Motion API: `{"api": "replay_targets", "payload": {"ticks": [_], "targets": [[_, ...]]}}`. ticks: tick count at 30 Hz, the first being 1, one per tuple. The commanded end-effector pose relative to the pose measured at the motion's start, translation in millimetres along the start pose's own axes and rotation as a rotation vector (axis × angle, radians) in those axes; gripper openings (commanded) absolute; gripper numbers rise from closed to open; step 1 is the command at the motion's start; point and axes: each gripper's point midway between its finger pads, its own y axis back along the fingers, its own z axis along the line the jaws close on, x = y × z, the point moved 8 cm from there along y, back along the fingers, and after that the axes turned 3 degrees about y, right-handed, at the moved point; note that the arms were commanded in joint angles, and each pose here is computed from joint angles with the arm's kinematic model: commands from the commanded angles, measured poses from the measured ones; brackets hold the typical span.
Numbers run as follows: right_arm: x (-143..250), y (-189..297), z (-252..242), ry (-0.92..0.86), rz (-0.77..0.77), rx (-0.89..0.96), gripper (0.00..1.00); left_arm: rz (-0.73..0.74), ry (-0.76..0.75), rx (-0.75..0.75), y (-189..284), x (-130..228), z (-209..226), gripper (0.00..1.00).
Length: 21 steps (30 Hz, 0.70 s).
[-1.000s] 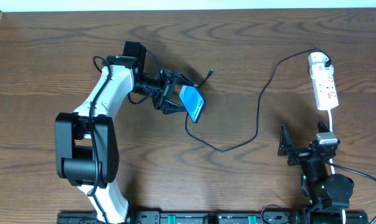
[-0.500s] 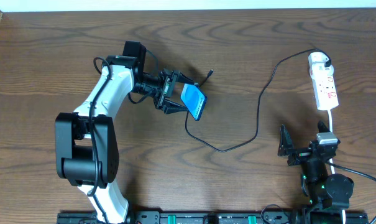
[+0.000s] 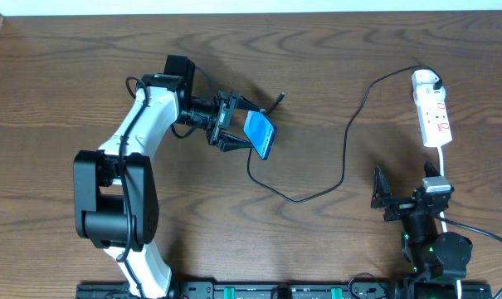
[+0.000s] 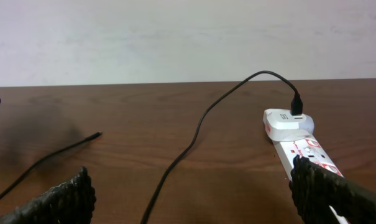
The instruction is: Plug charger to phone and switch on socket
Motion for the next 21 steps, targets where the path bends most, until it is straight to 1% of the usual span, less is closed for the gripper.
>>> {"api": "replay_targets", "payload": {"ticks": [1,7,17,21], "targets": [[1.5,-0.3,0.6,-0.003,0.003,-0.004,0.99,0.032,-0.009,0.042,6.6,13.0,-7.7,0.73],[1.5,-0.3,0.7,-0.004,0.003,-0.005,0.99,0.032,-0.001,0.042,6.6,13.0,-7.7,0.73],[1.5,-0.3,0.7,-0.003,0.003,-0.004,0.99,0.033,0.069,0.041,6.6,13.0,-7.8,0.73],[1.5,-0.3,0.7,-0.004,0.003,-0.004,0.99,0.033,0.069,0.041,6.6,13.0,-7.8,0.73]]}}
